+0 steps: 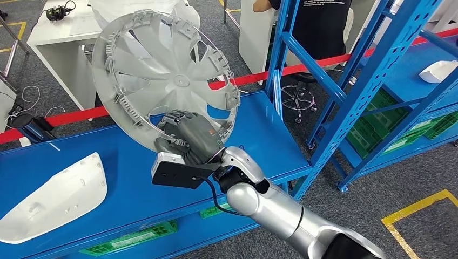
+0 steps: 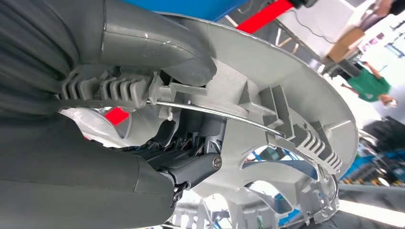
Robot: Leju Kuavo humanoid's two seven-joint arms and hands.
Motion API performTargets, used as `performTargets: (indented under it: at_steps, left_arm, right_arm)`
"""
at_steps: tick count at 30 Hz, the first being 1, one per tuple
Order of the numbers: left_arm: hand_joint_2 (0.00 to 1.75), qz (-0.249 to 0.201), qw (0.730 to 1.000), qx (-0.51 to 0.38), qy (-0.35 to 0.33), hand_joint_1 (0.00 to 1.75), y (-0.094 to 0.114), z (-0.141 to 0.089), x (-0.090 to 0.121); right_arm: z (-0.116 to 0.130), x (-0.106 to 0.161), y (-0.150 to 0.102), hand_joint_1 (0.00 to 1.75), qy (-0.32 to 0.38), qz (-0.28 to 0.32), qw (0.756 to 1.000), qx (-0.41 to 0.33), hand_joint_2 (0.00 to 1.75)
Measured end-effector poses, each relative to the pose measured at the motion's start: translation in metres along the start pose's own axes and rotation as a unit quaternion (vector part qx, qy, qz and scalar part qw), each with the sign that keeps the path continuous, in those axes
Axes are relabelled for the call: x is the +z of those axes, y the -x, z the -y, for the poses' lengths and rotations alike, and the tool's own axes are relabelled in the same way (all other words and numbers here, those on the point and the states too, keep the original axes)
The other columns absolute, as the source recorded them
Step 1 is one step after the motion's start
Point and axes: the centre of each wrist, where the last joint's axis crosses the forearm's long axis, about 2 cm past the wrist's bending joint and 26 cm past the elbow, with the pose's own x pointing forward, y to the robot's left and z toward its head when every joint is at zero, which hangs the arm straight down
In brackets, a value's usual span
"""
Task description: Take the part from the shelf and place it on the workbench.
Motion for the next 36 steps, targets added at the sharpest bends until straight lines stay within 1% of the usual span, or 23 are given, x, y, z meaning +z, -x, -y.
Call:
performTargets:
  at_steps: [7,11,18,22,25,36]
  left_arm:
    - [1.75,0.012,1.000,-0.002,0.006,0.00,0.000,0.001,0.000]
    - [1.75,0.010,1.000,0.005,0.008,0.00,0.000,0.001,0.000]
    - [1.75,-0.011,0.999,0.035,-0.001,0.00,0.001,0.000,0.000]
    - [1.75,-0.027,0.998,0.057,-0.006,0.00,0.001,-0.001,0.000]
    - [1.75,-0.031,0.997,0.075,-0.009,0.00,0.001,-0.001,0.000]
    - [1.75,-0.065,0.991,0.116,-0.026,0.00,0.000,-0.003,-0.001]
  right_arm:
    - [0.005,0.005,-0.012,1.75,0.022,0.032,0.999,0.005,1.75]
    - [0.006,0.008,-0.018,1.75,0.029,0.044,0.999,0.003,1.75]
    - [0.007,0.006,-0.029,1.75,0.021,0.072,0.997,-0.009,1.75]
    - [0.007,-0.001,-0.035,1.75,0.014,0.082,0.996,-0.022,1.75]
    - [0.007,-0.007,-0.041,1.75,0.012,0.092,0.995,-0.027,1.75]
    - [0.003,-0.020,-0.065,1.75,-0.005,0.113,0.993,-0.043,1.75]
